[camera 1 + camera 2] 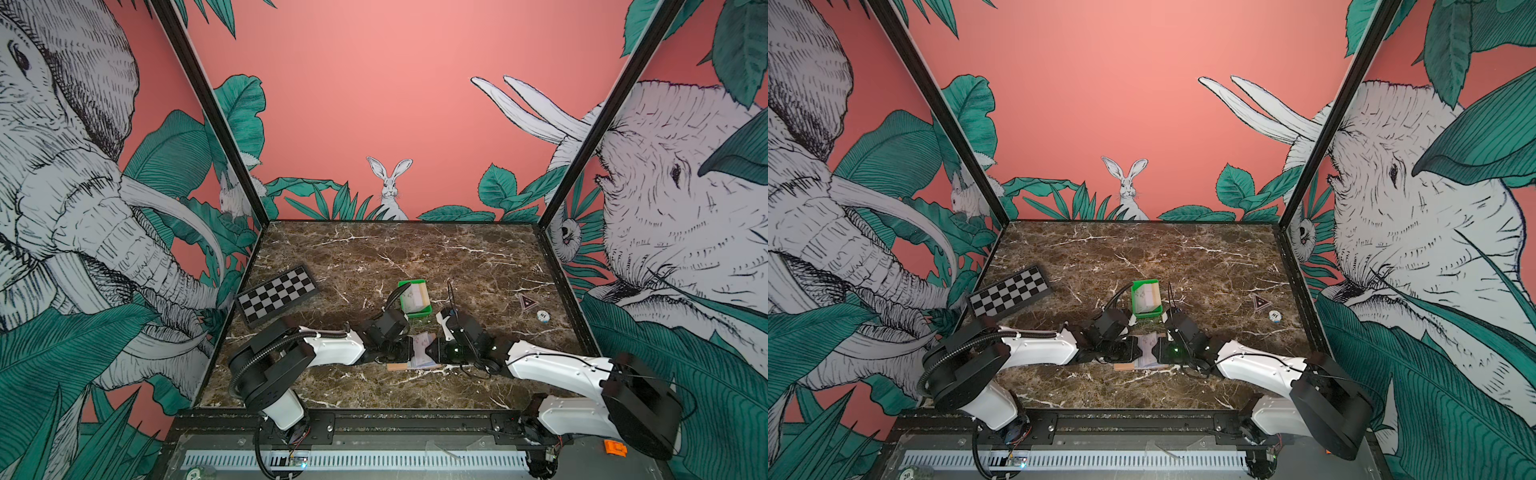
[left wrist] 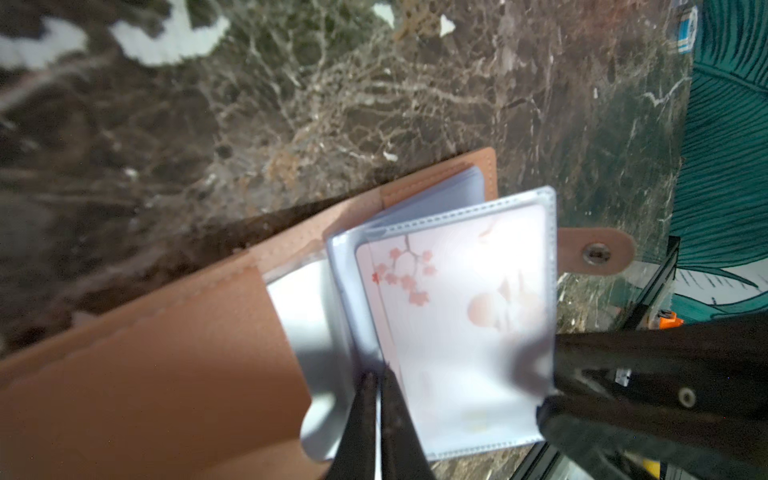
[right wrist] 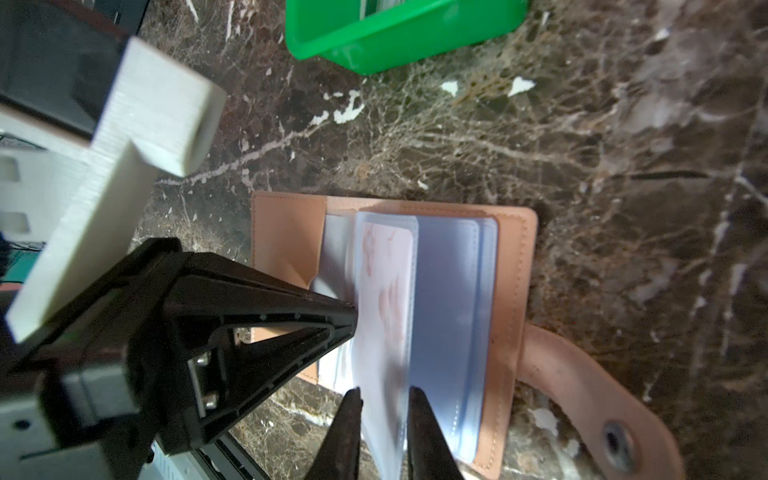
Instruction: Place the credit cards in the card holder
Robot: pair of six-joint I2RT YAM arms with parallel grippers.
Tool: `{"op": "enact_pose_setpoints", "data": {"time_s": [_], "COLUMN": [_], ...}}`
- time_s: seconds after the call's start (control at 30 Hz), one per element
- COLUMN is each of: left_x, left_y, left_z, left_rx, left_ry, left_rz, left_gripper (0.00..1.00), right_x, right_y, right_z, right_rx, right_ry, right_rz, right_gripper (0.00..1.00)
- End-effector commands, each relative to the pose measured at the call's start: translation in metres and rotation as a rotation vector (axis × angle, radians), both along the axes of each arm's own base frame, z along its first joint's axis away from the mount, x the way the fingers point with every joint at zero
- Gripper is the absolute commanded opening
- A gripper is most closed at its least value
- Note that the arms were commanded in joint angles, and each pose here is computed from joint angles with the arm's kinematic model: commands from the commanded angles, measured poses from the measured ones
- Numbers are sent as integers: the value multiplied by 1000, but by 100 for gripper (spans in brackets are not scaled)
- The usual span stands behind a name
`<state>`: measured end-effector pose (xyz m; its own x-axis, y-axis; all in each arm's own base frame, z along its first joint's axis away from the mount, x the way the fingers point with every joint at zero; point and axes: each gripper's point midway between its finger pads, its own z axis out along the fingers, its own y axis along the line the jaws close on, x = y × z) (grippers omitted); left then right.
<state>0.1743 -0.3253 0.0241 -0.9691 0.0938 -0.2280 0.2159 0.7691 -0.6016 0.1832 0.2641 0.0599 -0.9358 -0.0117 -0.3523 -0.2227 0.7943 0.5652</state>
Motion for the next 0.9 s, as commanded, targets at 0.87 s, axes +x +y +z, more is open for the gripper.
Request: {"op": "enact_pose_setpoints", "data": {"time_s": [0.87], "left_x": [17], "left_y": [50], "left_z": [55], "left_rx": [-44], "left_ry": [-133], "left_rz": [96], "left_gripper": [19], "right_x": [5], "right_y": [57], "right_z": [28], "right_rx": [28], "right_ry": [-57], "right_rz": [111], "right_gripper": [30]}}
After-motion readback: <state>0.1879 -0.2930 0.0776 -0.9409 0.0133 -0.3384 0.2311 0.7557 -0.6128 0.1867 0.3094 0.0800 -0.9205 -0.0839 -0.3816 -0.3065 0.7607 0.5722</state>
